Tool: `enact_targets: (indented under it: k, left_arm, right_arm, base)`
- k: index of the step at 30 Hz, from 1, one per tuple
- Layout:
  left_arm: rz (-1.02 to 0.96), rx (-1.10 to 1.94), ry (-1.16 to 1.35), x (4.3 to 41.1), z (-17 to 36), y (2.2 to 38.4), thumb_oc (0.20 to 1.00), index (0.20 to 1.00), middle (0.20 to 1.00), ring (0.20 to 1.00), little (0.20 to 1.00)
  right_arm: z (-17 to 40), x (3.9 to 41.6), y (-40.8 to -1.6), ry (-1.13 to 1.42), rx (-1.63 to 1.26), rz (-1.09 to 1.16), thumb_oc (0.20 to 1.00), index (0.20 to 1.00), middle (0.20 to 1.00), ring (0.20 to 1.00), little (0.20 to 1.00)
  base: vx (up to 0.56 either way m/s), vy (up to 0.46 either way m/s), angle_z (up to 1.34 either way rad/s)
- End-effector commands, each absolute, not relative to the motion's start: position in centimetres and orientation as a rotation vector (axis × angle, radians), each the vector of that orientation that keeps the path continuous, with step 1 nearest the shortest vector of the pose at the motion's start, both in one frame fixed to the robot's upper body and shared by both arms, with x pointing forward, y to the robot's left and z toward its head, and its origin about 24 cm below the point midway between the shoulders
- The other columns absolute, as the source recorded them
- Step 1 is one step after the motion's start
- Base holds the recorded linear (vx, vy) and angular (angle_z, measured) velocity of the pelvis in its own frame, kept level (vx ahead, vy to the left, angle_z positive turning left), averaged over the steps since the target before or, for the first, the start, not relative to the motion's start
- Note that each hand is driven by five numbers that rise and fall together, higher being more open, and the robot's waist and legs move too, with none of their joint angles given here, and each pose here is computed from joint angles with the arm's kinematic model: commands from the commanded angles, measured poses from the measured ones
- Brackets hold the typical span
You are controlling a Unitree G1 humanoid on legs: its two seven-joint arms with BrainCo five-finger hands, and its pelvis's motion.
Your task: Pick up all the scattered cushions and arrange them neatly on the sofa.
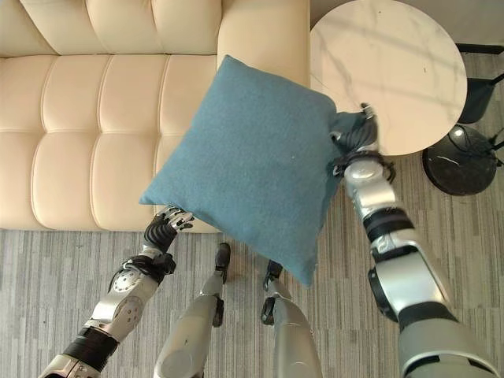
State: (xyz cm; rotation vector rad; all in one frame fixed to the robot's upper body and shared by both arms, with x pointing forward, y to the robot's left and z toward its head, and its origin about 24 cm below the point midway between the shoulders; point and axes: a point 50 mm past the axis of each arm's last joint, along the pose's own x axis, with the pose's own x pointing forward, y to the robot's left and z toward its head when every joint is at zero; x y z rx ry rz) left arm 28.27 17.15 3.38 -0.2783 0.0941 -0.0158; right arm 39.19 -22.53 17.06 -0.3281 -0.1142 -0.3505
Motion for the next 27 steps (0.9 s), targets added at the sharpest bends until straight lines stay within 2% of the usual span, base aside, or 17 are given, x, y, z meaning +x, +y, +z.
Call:
enact_targets:
  k: [1,8,18,27]
  left_arm:
    - [-0.062,-0.242,0.004,28.3,4.8,16.6,0.200,0.200,0.200,0.200,0.200]
    - [-0.058,-0.209,0.015,28.0,4.5,17.0,0.200,0.200,0.200,0.200,0.200]
    - [0.048,-0.161,0.139,26.1,1.6,20.0,0.200,0.200,0.200,0.200,0.200]
    - [0.074,-0.220,0.169,26.0,0.9,19.5,0.200,0.200,0.200,0.200,0.200]
  right_arm:
    - [12.9,38.3,-17.4,-0.070,-0.299,-0.128,1.000,1.000,1.000,1.000,1.000]
    - [9.9,36.8,-16.0,-0.017,-0.295,-0.064,1.000,1.000,1.000,1.000,1.000]
    - [5.8,33.6,-15.2,0.070,-0.208,0.002,1.000,1.000,1.000,1.000,1.000]
    - [3.4,31.2,-12.6,0.135,-0.102,0.106,1.000,1.000,1.000,1.000,1.000]
  base:
    - [0.00,0.000,0.00]
    - [0.00,0.000,0.00]
    - [0.00,0.000,0.00]
    - [0.00,0.000,0.00]
